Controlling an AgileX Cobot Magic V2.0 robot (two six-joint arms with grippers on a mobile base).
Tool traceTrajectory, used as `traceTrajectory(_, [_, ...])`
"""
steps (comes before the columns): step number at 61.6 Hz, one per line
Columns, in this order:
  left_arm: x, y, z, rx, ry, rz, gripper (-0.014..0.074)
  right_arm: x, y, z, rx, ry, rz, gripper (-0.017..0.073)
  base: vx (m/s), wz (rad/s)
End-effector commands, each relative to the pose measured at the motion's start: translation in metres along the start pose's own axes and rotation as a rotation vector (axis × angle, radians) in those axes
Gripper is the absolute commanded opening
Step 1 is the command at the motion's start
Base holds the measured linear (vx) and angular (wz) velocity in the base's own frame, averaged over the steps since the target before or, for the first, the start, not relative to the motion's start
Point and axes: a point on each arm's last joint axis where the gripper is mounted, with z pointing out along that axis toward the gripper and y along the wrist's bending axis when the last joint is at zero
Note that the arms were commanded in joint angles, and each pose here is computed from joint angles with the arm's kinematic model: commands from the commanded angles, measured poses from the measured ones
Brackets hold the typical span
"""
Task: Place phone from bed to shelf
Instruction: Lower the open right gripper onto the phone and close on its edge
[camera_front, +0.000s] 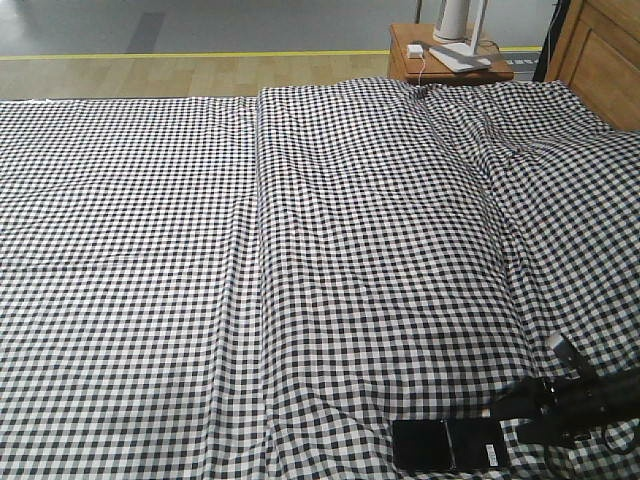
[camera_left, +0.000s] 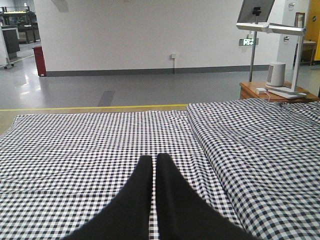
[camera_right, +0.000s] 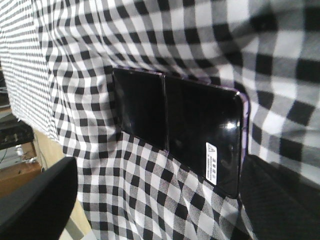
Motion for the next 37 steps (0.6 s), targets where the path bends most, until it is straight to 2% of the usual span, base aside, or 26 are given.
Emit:
traceTrajectory(1, [-0.015,0.0,-0.002,0.004,-0.105,-0.019,0.0001,-0.009,0.012,-0.013,-0.05,-0.034,-0.053,0.0608,0.0,0.0])
traceTrajectory(13, [-0.015,0.0,-0.002,0.004,-0.105,-0.019,0.0001,-0.011,0.001,-0.005,-0.059,-0.032,-0.049,0.0601,0.0,0.0])
traceTrajectory(37, [-0.015,0.0,-0.002,0.004,-0.105,-0.019,0.0001,-0.016,-0.011,0.007,-0.136,-0.036,-0.024,0.0594,0.0,0.0])
